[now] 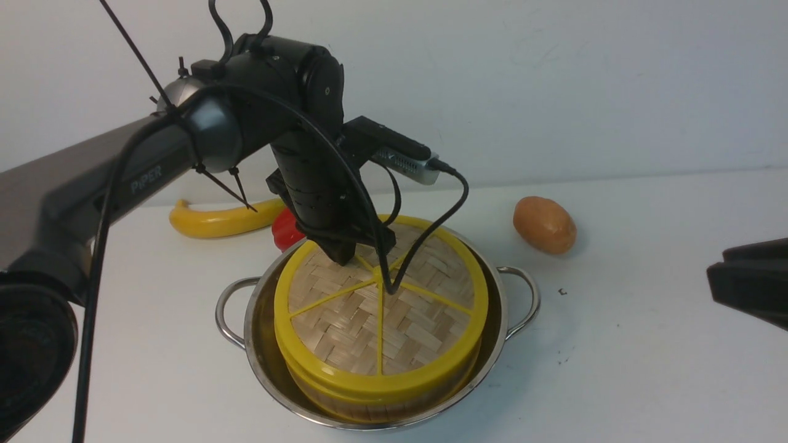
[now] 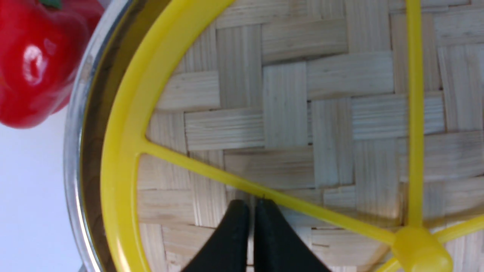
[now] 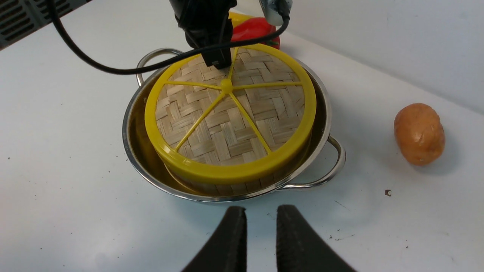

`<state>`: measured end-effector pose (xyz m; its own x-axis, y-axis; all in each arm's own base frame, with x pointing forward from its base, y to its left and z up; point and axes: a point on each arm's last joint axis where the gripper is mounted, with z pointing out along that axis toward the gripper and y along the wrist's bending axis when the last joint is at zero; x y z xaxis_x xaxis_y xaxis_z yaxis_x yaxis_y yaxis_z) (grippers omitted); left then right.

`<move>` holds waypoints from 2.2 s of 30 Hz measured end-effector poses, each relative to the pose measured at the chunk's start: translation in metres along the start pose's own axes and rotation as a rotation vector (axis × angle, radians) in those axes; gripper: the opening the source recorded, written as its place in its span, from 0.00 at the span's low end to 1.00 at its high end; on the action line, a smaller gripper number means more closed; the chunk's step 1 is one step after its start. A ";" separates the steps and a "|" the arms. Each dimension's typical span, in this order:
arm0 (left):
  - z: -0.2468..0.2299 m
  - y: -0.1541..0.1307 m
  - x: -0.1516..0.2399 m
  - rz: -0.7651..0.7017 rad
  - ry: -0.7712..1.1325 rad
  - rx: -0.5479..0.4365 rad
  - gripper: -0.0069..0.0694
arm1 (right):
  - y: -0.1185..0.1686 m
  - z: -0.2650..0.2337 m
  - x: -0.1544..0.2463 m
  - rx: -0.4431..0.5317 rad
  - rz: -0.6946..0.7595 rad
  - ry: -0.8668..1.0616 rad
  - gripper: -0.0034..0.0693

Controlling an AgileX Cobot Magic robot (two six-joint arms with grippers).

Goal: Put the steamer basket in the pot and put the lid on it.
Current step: Use the left arm to place the steamer lid on the steamer

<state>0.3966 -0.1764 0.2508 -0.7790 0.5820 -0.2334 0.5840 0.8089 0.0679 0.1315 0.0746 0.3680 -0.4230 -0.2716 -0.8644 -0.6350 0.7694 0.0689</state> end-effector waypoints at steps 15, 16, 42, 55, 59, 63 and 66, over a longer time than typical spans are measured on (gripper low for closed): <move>0.004 0.005 0.000 0.015 0.019 -0.048 0.11 | 0.000 0.000 0.000 -0.001 0.001 -0.001 0.21; 0.005 0.005 0.001 0.016 0.023 -0.054 0.11 | 0.000 0.000 0.000 -0.001 0.001 -0.001 0.21; -0.022 -0.020 -0.002 0.011 -0.072 0.214 0.11 | 0.001 0.000 0.000 -0.009 0.003 -0.004 0.21; 0.003 -0.013 -0.006 0.018 -0.047 0.145 0.11 | 0.001 0.000 0.000 -0.012 0.006 -0.004 0.21; 0.003 -0.012 -0.006 0.015 -0.048 0.136 0.11 | 0.001 0.000 0.000 -0.012 0.006 -0.004 0.21; 0.003 -0.010 -0.008 0.024 -0.063 0.109 0.11 | 0.001 0.000 0.000 -0.012 0.005 -0.004 0.21; 0.003 -0.009 -0.008 0.026 -0.067 0.102 0.11 | 0.001 0.000 0.000 -0.012 0.005 -0.004 0.21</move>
<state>0.3982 -0.1890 0.2488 -0.7482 0.5933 -0.2971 0.6269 0.7787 -0.0238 0.1309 0.0755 0.3683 -0.4238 -0.2660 -0.8658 -0.6408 0.7636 0.0791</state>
